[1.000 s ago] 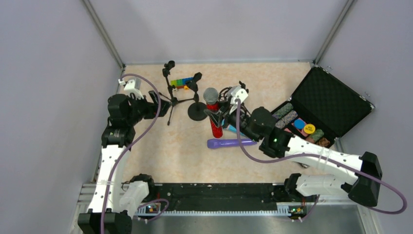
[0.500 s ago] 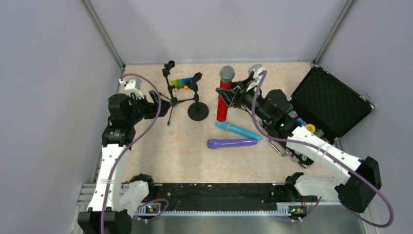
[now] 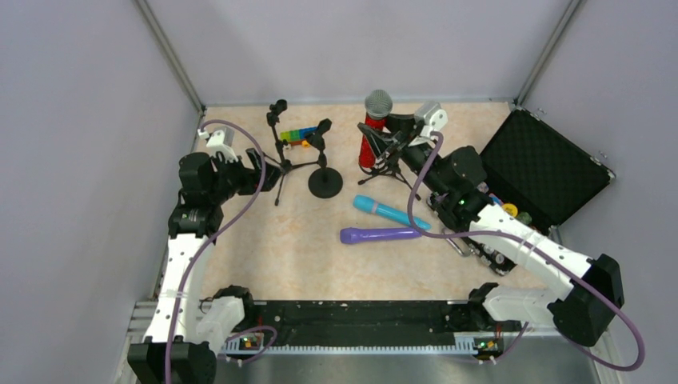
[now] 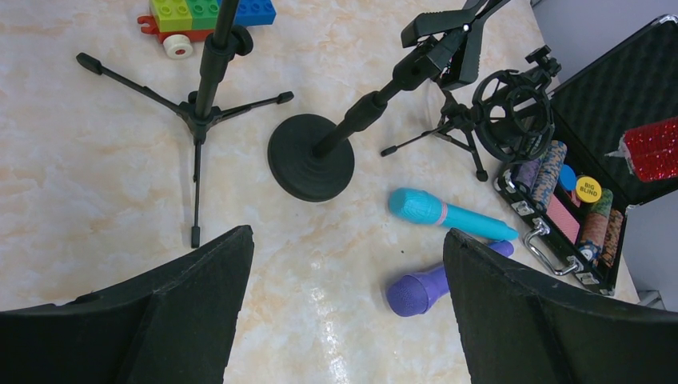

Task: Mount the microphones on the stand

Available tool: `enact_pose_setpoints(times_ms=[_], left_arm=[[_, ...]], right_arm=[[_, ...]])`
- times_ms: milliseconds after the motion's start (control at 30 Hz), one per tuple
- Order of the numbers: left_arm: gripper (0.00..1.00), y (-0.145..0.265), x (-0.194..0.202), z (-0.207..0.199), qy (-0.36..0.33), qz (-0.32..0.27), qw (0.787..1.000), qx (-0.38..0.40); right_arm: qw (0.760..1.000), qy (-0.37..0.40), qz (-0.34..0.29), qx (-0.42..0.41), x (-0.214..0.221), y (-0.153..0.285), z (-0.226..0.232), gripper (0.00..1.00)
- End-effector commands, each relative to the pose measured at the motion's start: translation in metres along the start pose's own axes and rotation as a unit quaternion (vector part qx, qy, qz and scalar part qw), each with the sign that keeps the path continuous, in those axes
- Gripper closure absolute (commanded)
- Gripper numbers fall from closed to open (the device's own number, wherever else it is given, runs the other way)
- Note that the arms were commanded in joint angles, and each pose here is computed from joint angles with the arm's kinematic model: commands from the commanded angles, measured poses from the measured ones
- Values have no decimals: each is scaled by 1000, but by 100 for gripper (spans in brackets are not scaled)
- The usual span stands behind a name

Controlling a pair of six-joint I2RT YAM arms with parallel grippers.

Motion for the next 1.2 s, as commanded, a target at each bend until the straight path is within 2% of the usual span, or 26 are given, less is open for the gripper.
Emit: enact_pose_setpoints(times_ms=[0,233,600,800,1167], left_arm=[[8,-2,-8,-5,-7,-18,1000,16],[8,-4,-7,-4,-4,-14,1000,18],[8,-4,-6,-6,-2,-12,1000,25],[8,-4,-6,-7,0,-12,1000,27],[8,-6,-5,-8,3,-8,999,36]], right_arm=[[996,66,-54,18,-24,-7,-11,100],[993,96,-66,24,-18,-1,-14,100],[991,127,-11,41,19,-5,-25,100],[993,109,16,45,32,-11,-32,100],[993,110,20,49,42,-12,-42,100]])
Point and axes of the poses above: each gripper's point midway between its finger pads, its own y axis back along the fingers, its own z axis along the line the jaws close on, x = y × z, the point moved 3 cm from there along y, back along the fingers, and after that the axes turned 2 degrees about -y, right-handed, at the moved point
